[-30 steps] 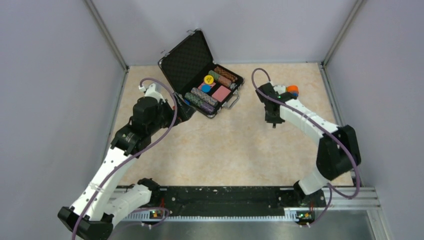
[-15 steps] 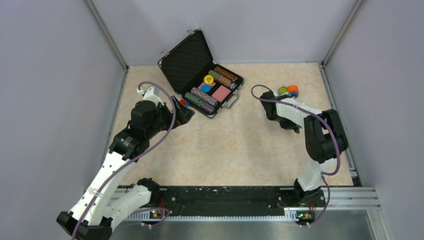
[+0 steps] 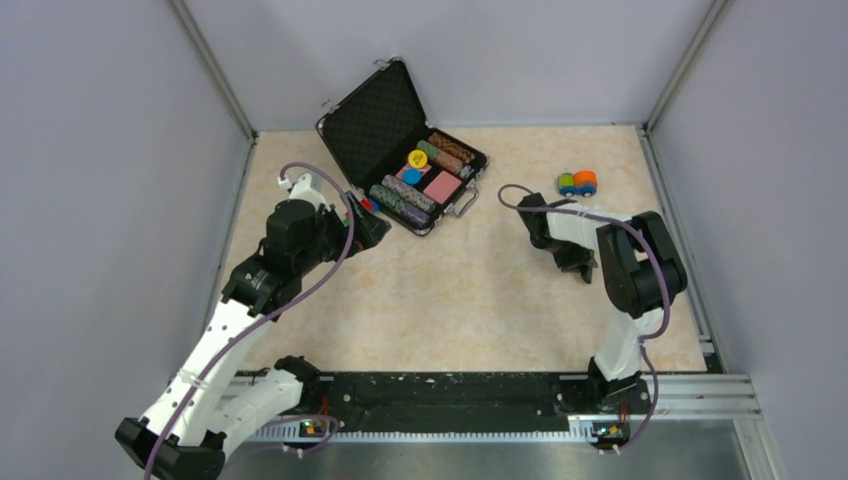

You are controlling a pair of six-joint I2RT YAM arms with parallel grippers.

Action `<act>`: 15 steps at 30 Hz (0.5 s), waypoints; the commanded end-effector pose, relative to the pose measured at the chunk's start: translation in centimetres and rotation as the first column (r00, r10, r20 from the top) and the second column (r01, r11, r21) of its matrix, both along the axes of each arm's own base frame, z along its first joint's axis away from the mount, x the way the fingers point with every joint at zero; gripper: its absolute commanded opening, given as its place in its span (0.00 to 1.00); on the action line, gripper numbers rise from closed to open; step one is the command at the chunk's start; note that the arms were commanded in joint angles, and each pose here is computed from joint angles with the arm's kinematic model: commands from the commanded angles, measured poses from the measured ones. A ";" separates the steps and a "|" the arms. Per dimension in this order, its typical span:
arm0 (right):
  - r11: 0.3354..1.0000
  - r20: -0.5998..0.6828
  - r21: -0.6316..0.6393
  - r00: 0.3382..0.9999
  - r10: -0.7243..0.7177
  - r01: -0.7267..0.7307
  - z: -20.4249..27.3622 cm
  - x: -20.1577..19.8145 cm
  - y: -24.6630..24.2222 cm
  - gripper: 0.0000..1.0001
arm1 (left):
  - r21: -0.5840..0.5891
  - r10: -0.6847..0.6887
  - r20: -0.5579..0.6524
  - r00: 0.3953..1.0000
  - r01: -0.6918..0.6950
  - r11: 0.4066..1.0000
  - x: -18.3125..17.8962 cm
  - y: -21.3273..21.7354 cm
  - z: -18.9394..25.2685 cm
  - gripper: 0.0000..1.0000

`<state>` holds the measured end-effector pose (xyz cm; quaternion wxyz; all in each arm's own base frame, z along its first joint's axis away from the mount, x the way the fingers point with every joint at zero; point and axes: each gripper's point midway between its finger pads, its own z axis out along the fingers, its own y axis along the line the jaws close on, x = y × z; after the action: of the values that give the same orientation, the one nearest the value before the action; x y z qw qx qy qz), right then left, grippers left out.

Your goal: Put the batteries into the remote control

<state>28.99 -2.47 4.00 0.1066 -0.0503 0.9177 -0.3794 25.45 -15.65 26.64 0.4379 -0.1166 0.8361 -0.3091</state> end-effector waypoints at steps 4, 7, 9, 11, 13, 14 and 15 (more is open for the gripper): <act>0.988 0.034 0.154 0.999 -0.003 -0.002 0.0 0.8 2.1 0.47 | -0.002 0.022 0.042 0.999 -0.022 1.000 -0.3 0.7 1.3 0.99; 0.957 0.092 0.291 0.996 -0.016 -0.011 1.6 1.2 4.2 0.62 | 0.045 0.083 0.020 0.996 -0.084 0.995 -0.8 2.4 1.1 0.99; 0.927 0.145 0.376 0.989 -0.033 -0.024 3.4 1.3 5.5 0.78 | 0.083 0.124 -0.009 0.992 -0.123 0.989 -1.6 3.6 0.9 0.99; 0.894 0.219 0.446 0.973 -0.068 -0.037 6.0 1.3 6.3 0.94 | 0.117 0.155 -0.028 0.987 -0.151 0.982 -2.7 4.8 1.0 0.99; 0.863 0.290 0.503 0.951 -0.109 -0.055 8.9 1.0 6.8 0.99 | 0.121 0.167 -0.015 0.986 -0.164 0.979 -3.9 5.7 1.4 0.99; 0.852 0.336 0.520 0.931 -0.142 -0.058 10.7 0.7 6.7 0.99 | 0.112 0.170 0.008 0.985 -0.170 0.979 -4.6 6.1 1.9 0.99; 0.842 0.376 0.535 0.911 -0.167 -0.066 12.4 0.3 6.6 0.99 | 0.098 0.177 0.036 0.984 -0.180 0.979 -5.1 6.5 2.5 0.99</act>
<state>29.29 2.61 9.05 0.2005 0.0164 0.9602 -0.1938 22.69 -11.77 26.57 0.4382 -0.1519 0.8528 -0.2401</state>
